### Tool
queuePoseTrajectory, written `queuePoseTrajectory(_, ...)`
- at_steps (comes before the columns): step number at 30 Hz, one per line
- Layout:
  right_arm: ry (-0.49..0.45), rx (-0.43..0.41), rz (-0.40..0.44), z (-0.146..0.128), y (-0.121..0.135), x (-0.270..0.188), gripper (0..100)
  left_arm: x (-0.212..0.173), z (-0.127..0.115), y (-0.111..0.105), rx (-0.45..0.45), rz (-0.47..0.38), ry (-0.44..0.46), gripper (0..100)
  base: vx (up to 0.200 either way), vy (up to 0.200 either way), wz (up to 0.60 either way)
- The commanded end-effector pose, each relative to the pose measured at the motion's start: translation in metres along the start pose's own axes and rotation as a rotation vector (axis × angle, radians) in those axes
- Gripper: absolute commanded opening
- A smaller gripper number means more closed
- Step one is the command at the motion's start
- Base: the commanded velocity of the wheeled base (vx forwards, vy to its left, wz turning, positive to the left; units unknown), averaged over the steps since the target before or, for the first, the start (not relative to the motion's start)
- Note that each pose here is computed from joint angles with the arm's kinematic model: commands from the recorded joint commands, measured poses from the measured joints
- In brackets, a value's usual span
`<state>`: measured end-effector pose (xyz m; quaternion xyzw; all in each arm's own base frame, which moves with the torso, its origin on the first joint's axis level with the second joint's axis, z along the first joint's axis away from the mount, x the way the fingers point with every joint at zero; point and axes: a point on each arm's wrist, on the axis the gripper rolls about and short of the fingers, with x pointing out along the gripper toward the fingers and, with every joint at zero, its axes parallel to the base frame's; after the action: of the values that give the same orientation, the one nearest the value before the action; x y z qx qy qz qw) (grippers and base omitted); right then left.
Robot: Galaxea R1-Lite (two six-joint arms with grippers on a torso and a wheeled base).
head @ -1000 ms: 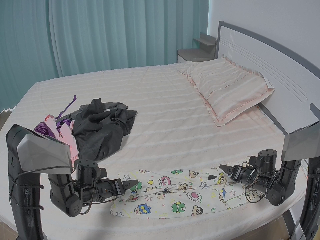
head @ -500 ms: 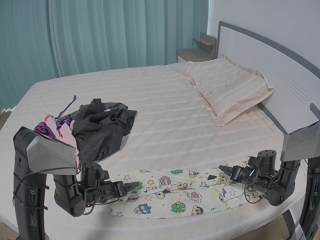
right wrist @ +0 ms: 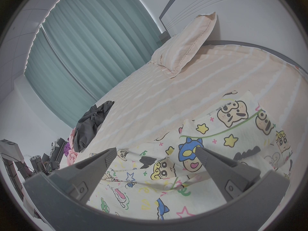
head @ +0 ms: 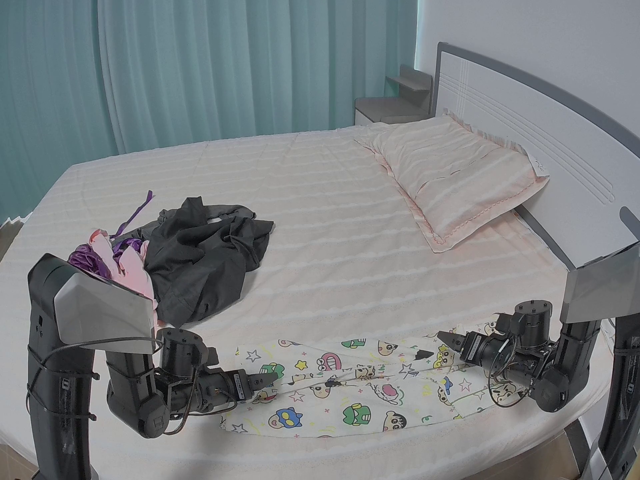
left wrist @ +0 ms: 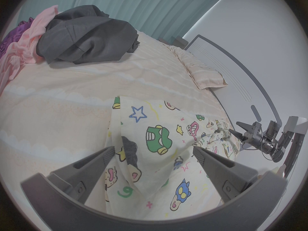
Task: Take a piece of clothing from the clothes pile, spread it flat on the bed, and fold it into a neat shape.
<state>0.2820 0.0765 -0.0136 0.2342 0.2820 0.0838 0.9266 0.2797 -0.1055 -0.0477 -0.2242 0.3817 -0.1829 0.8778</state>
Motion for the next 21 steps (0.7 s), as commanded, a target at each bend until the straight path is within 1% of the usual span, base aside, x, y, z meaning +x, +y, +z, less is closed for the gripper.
queuePoseTrajectory(1,0.001,0.0,0.001,-0.0003,0.0001,0.0005,100,-0.0013,-0.0019,0.0001,0.005,0.002,0.007,100,0.0,0.0,0.0)
queuePoseTrajectory(11,0.004,0.0,-0.001,-0.001,-0.0003,0.0009,100,0.0009,-0.0006,0.0,0.008,0.002,0.004,100,0.0,0.0,0.0)
queuePoseTrajectory(21,0.003,0.0,-0.002,-0.001,-0.0003,0.0009,100,-0.0045,-0.0058,0.0004,0.006,0.01,0.022,100,0.0,0.0,0.0)
